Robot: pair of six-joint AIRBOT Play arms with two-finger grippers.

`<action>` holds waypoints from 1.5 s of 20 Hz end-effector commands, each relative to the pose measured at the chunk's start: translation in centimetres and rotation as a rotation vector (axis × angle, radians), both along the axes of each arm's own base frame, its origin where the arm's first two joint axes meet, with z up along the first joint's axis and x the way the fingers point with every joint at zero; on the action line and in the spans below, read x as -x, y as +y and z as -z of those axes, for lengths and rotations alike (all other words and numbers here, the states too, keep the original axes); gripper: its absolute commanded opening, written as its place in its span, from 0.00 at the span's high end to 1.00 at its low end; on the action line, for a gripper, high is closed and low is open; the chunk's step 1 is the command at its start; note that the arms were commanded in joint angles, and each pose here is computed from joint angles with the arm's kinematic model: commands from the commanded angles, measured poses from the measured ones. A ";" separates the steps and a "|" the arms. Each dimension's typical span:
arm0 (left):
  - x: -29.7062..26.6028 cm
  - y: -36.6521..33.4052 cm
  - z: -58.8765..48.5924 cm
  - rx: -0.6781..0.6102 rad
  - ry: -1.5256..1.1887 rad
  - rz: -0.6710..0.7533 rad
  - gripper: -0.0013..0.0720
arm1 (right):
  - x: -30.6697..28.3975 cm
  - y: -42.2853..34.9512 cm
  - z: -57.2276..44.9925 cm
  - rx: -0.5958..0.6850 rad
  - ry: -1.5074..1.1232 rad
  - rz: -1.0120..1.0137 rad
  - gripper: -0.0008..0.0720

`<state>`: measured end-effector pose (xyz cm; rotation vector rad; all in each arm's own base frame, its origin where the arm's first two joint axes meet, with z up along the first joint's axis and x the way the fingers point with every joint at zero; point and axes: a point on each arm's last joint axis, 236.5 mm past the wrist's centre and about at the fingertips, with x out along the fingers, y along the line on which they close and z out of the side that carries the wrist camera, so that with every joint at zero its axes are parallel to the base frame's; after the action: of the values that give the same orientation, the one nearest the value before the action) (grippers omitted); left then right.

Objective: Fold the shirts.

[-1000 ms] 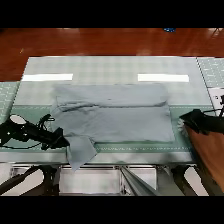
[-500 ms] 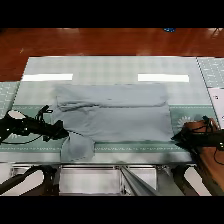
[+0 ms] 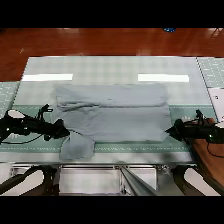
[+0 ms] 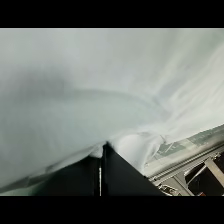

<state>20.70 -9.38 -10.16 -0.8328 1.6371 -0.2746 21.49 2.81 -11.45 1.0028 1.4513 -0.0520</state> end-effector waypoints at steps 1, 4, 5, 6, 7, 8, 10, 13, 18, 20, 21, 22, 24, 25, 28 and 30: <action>-1.2 0.2 -0.9 0.009 -0.032 -0.005 0.96 | -2.7 1.0 -1.2 0.024 -0.093 -0.111 0.95; -4.0 1.3 -3.9 0.015 -0.116 0.018 0.96 | -4.0 0.4 -4.4 0.044 -0.144 -0.197 0.95; -5.1 1.7 -5.0 0.011 -0.152 0.027 0.96 | -4.8 0.2 -5.6 0.050 -0.170 -0.210 0.95; -6.5 2.2 -5.9 -0.004 -0.193 0.027 0.96 | -5.7 -0.2 -6.6 0.060 -0.193 -0.212 0.95; -8.0 2.8 -6.4 -0.029 -0.235 0.012 0.96 | -7.1 -0.1 -7.7 0.052 -0.226 -0.197 0.95; -9.6 3.5 -6.6 -0.054 -0.269 -0.009 0.96 | -8.8 0.3 -8.9 0.025 -0.264 -0.186 0.95; -12.4 4.4 -6.9 -0.062 -0.253 -0.069 0.96 | -12.0 0.9 -10.6 0.008 -0.323 -0.206 0.95; -15.9 4.4 -7.4 -0.050 -0.246 -0.057 0.96 | -16.0 0.8 -11.1 0.020 -0.343 -0.209 0.95; -22.0 4.2 -7.8 -0.047 -0.280 -0.025 0.96 | -20.8 1.0 -9.8 0.005 -0.328 -0.205 0.95; -23.5 4.4 -7.5 -0.030 -0.260 -0.009 0.96 | -22.3 1.0 -9.3 -0.013 -0.327 -0.197 0.95; -24.1 4.5 -7.3 -0.023 -0.254 0.002 0.96 | -23.1 0.9 -9.1 -0.020 -0.330 -0.189 0.95; -24.8 4.6 -7.2 -0.019 -0.254 0.010 0.96 | -23.8 0.7 -8.9 -0.018 -0.332 -0.188 0.95; -25.9 4.7 -6.5 -0.020 -0.258 0.013 0.96 | -24.9 0.3 -8.1 -0.017 -0.333 -0.174 0.95; -26.3 4.6 -5.9 -0.022 -0.256 0.011 0.96 | -25.6 0.3 -7.8 -0.023 -0.339 -0.151 0.95; -26.1 3.7 -4.0 -0.013 -0.221 0.030 0.29 | -27.3 -0.2 -7.0 -0.026 -0.365 -0.081 0.59; -26.5 4.6 -4.6 -0.016 -0.234 0.015 0.29 | -27.3 -0.9 -7.4 -0.014 -0.373 -0.085 0.42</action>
<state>46.72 -5.16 -5.30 -0.7430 1.4234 -0.3552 47.77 2.70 -3.99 0.8932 1.1826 0.2156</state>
